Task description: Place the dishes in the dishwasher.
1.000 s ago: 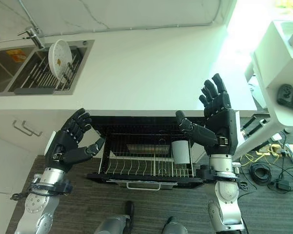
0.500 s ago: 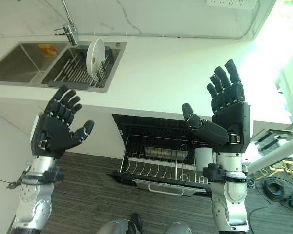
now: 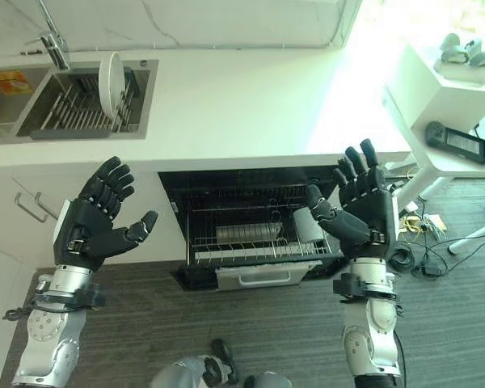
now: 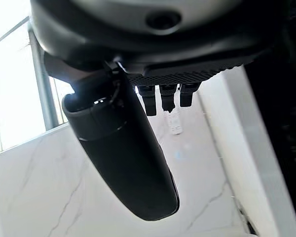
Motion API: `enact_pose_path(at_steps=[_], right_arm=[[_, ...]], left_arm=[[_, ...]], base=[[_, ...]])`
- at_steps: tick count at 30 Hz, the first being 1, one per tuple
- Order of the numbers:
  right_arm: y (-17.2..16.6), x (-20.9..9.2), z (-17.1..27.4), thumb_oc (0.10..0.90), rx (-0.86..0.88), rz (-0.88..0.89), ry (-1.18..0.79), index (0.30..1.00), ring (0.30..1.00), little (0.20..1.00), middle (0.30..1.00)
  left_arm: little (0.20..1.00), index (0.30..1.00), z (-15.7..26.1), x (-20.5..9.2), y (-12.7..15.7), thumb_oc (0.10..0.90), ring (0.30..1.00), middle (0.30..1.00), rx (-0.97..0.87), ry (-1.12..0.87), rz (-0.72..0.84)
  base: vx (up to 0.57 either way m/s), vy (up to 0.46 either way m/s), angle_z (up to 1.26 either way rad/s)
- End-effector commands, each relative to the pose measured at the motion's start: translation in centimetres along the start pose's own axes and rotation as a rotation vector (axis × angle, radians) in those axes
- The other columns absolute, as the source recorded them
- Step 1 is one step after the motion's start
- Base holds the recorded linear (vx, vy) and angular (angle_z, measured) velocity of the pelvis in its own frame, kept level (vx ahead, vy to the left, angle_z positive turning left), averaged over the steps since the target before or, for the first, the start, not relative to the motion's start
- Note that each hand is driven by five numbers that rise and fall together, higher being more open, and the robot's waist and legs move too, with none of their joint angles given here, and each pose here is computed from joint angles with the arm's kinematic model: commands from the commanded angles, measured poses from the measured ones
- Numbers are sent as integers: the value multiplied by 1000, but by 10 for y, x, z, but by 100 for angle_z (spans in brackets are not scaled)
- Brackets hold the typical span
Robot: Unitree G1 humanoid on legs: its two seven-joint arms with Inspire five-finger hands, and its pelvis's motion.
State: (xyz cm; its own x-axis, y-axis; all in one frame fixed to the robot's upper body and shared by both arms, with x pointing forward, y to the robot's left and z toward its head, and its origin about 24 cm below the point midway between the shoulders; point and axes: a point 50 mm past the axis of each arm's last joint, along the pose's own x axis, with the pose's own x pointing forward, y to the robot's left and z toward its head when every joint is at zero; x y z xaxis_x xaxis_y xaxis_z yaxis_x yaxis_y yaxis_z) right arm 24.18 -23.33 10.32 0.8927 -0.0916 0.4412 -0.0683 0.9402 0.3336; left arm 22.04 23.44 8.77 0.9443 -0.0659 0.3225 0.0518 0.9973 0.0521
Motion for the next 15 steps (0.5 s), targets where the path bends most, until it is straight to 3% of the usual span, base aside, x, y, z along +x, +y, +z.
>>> enact_pose_path(at_steps=[1,8,15], right_arm=[[19,26,63,800,-41,160,-327,900,900,900,900],[14,19,66,800,-52,135,-337,900,900,900,900],[19,19,58,800,-55,142,-312,900,900,900,900]], left_arm=[[900,900,68,27,2,800,900,900,38,-392,-27],[900,900,67,41,-8,800,900,900,59,-409,-96],[900,900,61,41,-10,800,900,900,45,-363,-109]], base=[[-32,252,-23],[23,324,-20],[66,179,11]])
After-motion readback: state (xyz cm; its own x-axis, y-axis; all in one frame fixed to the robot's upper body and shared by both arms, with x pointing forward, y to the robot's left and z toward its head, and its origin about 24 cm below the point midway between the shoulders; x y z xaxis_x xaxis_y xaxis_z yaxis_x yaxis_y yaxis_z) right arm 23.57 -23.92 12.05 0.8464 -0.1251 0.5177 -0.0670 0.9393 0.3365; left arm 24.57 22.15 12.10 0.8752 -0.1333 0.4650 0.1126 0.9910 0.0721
